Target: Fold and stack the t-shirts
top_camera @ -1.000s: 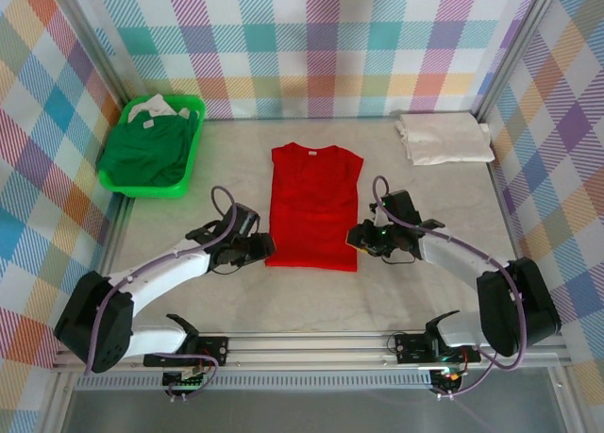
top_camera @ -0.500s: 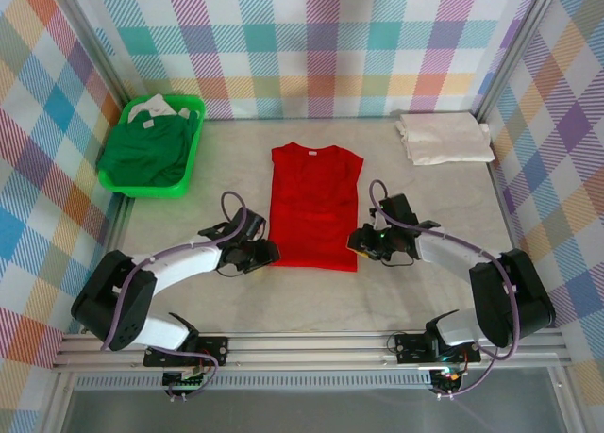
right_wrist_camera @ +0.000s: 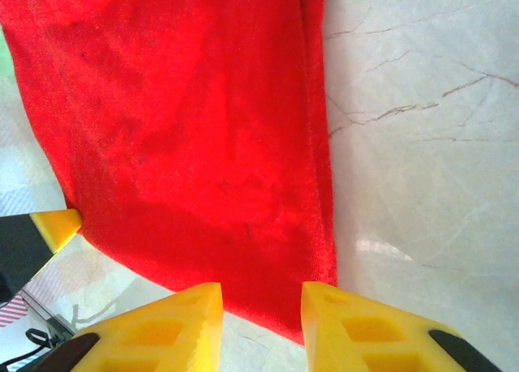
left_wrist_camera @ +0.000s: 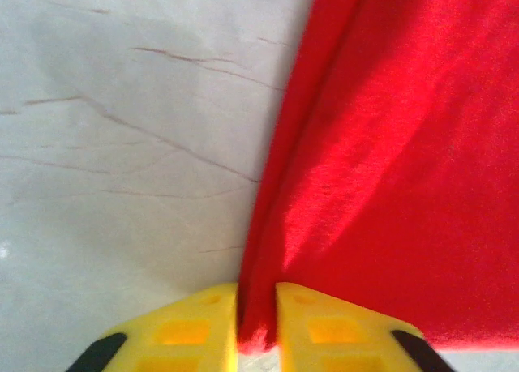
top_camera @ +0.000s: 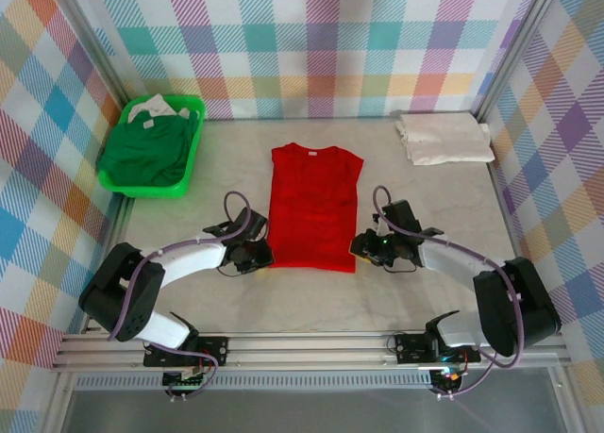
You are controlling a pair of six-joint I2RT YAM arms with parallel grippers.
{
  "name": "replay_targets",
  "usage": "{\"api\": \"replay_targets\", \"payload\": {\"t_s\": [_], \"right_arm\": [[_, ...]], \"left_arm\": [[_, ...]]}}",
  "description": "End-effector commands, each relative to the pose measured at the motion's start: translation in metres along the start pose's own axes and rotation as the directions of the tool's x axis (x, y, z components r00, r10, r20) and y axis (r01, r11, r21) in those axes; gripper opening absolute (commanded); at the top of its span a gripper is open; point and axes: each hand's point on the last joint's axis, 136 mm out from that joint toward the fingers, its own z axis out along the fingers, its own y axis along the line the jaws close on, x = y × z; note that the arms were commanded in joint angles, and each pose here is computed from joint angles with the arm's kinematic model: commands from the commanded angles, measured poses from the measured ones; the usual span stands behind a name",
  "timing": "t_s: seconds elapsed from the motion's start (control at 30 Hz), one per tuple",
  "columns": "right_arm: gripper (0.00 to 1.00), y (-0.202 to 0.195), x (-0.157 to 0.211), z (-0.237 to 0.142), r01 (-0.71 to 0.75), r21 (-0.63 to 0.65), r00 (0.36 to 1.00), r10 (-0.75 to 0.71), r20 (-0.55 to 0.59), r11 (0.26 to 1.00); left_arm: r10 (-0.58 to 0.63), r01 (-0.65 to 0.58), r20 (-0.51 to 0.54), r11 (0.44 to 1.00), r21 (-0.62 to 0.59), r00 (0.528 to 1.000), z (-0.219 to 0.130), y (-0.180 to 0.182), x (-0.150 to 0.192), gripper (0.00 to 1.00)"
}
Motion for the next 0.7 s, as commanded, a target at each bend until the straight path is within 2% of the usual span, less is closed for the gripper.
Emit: {"api": "replay_targets", "payload": {"t_s": [0.0, 0.07, 0.4, 0.43, 0.53, 0.67], "right_arm": [[0.32, -0.002, 0.004, -0.005, -0.023, -0.006, 1.000, 0.023, 0.008, 1.000], [0.32, -0.003, 0.007, -0.006, -0.028, -0.009, 1.000, 0.028, 0.002, 1.000], [0.33, -0.014, 0.017, -0.003, -0.058, 0.016, 0.998, 0.058, -0.018, 0.998], [0.33, -0.016, 0.018, -0.003, -0.068, 0.021, 0.997, 0.069, -0.019, 0.997], [0.37, -0.019, 0.019, -0.001, -0.089, 0.029, 0.996, 0.089, -0.023, 0.996], [0.38, -0.023, 0.022, 0.001, -0.115, 0.041, 0.992, 0.117, -0.040, 0.992]], "left_arm": [[0.033, -0.034, 0.017, 0.997, 0.065, 0.999, 0.000, -0.023, -0.007, 0.18], [0.041, -0.041, 0.015, 0.997, 0.062, 0.999, 0.000, -0.024, -0.008, 0.14], [0.042, -0.042, -0.003, 0.998, 0.043, 0.999, 0.007, -0.022, -0.008, 0.16], [0.043, -0.043, 0.000, 0.998, 0.041, 0.999, 0.006, -0.022, -0.008, 0.15], [0.040, -0.040, 0.003, 0.999, 0.020, 0.999, 0.007, -0.016, -0.007, 0.01], [0.040, -0.040, 0.016, 0.999, 0.011, 0.999, 0.005, -0.014, -0.009, 0.00]]}}
